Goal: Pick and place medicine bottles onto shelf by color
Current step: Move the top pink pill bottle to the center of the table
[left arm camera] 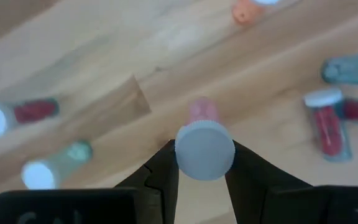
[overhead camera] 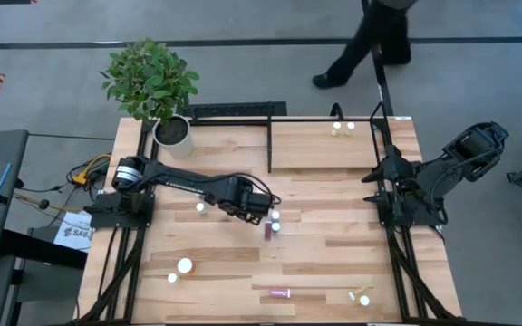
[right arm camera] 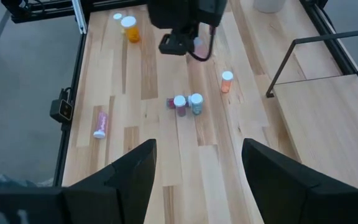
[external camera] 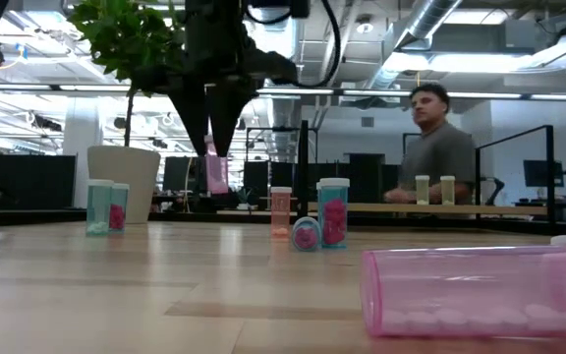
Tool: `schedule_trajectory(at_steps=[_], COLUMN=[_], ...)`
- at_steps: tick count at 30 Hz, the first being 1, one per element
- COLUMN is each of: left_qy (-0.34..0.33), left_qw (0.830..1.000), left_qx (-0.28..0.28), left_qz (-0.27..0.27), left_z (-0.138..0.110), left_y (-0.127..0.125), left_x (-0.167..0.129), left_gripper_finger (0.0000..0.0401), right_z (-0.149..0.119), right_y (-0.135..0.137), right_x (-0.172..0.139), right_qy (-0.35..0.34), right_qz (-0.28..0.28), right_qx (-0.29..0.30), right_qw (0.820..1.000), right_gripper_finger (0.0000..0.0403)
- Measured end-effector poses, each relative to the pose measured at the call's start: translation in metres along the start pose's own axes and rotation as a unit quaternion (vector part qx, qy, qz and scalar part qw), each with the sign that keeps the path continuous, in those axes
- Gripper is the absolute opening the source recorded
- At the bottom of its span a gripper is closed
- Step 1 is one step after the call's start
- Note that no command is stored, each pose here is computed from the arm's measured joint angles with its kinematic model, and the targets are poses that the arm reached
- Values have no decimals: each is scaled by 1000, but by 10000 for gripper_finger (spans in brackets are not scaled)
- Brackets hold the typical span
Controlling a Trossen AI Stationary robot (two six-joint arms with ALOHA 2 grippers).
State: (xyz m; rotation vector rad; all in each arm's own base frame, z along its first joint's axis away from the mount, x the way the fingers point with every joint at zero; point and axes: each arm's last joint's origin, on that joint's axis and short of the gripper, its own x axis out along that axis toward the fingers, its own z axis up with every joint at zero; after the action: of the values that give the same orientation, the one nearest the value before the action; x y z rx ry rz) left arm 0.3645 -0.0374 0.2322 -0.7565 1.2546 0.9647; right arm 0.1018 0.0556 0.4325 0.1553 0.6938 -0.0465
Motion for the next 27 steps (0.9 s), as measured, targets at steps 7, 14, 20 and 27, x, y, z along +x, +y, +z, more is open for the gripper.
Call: schedule_trajectory(at_steps=[7, 14, 20, 27], left_qy=[11, 24, 26, 28], left_qw=[1000, 1000, 1000, 999], left_qx=[3, 8, 11, 10], left_qz=[10, 8, 10, 12], left_z=[8, 6, 4, 3], left_y=[8, 11, 13, 15], left_x=[24, 35, 43, 47], left_gripper_finger=[92, 92, 92, 92], right_z=[0, 0, 0, 0], right_y=[0, 0, 0, 0], right_x=[0, 0, 0, 0], right_qy=[0, 0, 0, 0], right_qz=[0, 0, 0, 0], right_qx=[0, 0, 1, 1], right_qw=[1000, 1000, 1000, 1000], right_gripper_finger=[260, 260, 260, 260])
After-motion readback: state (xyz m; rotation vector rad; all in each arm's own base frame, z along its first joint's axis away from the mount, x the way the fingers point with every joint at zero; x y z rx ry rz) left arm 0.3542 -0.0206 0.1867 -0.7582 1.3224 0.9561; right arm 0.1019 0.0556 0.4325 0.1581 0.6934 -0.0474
